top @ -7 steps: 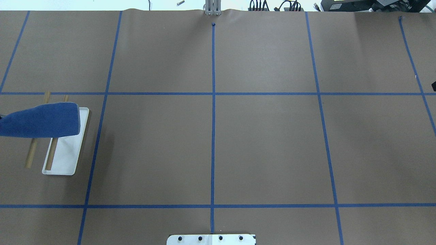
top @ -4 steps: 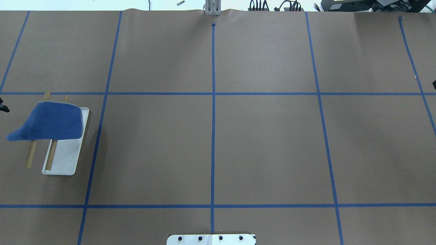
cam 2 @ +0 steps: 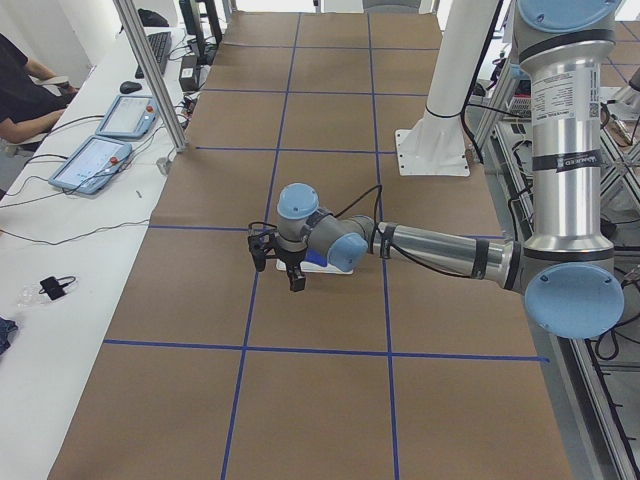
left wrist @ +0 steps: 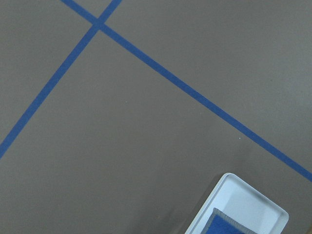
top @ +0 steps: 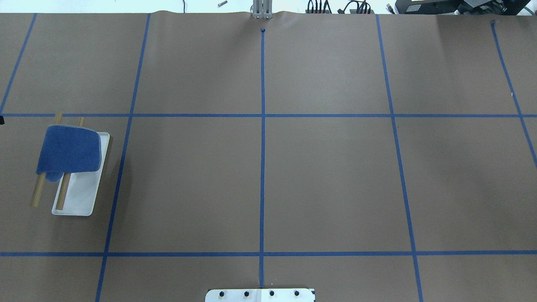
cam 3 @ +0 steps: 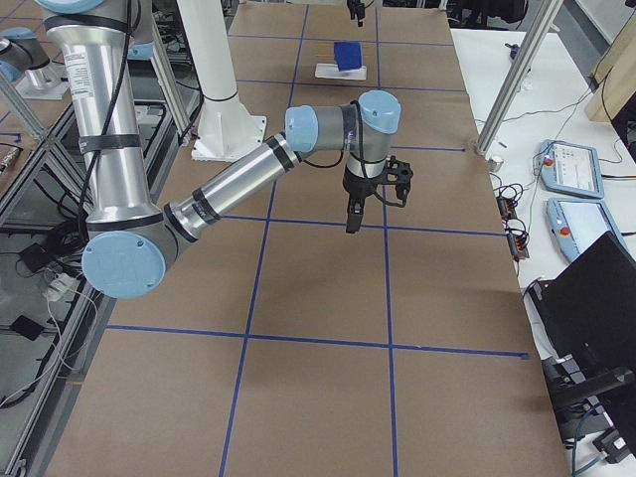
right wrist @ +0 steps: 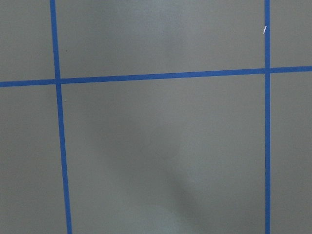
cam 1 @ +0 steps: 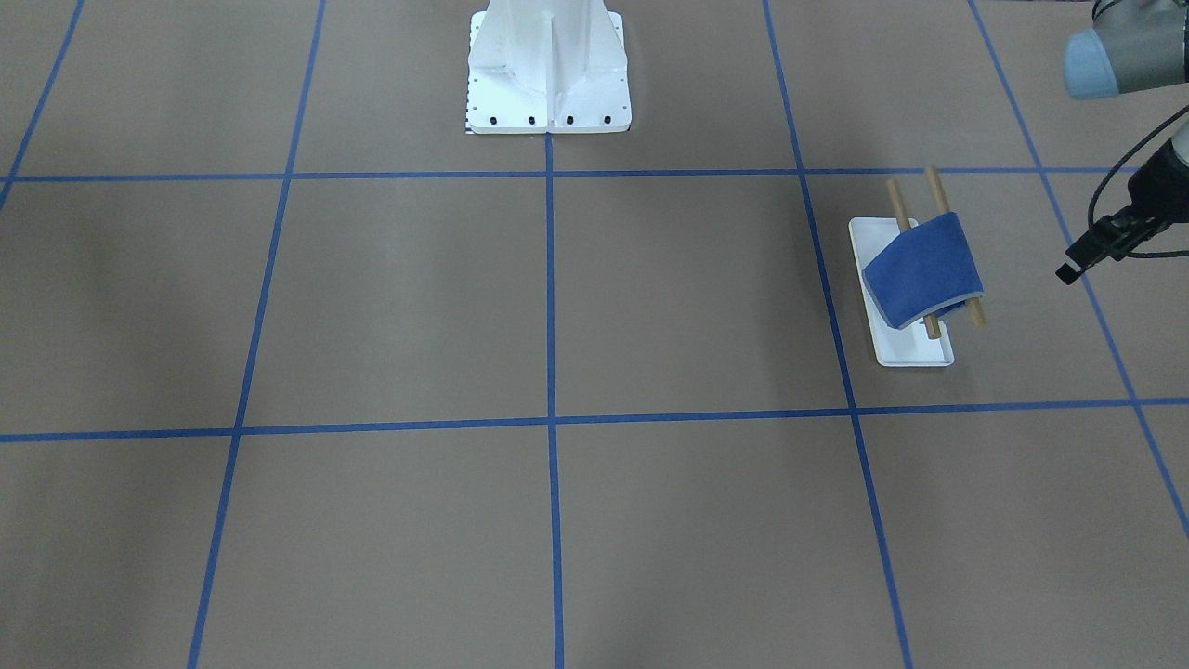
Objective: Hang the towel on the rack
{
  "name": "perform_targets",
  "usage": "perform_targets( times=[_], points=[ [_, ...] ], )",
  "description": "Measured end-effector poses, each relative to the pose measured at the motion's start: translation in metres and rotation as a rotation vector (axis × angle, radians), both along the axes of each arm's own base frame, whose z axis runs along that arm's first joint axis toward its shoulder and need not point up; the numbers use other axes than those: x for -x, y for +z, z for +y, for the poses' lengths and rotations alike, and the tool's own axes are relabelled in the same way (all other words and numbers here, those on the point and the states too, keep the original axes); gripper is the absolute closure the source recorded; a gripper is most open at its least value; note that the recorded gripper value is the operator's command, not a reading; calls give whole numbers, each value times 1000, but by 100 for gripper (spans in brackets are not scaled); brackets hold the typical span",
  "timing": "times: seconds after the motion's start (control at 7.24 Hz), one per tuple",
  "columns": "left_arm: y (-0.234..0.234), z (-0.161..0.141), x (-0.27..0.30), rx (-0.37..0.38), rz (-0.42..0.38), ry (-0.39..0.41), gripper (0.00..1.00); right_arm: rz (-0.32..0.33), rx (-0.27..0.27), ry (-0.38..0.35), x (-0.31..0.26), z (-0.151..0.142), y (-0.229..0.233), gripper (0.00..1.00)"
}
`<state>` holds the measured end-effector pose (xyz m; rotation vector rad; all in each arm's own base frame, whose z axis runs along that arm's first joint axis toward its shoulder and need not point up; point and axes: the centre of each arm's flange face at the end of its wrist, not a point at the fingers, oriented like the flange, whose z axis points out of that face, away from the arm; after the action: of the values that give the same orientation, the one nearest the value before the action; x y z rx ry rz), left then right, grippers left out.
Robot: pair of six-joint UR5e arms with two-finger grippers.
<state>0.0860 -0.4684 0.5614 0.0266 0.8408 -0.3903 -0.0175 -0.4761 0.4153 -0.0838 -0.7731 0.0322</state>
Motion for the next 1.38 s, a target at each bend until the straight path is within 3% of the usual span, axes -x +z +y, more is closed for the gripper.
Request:
perform_targets(
  times=[0.41, 0.69, 0.97, 1.38],
  points=[
    [6, -24, 66, -262, -133, 209, 1, 1, -9, -6, -17, -3, 14, 0],
    [6, -39, 119, -352, -259, 347, 1, 2, -20, -14, -36, -8, 34, 0],
    [3, -50, 158, -379, -312, 451, 2, 2, -33, -5, -62, -15, 80, 0],
    [38, -57, 167, -332, -305, 463, 2, 0, -22, 27, -91, 12, 201, 0]
  ],
)
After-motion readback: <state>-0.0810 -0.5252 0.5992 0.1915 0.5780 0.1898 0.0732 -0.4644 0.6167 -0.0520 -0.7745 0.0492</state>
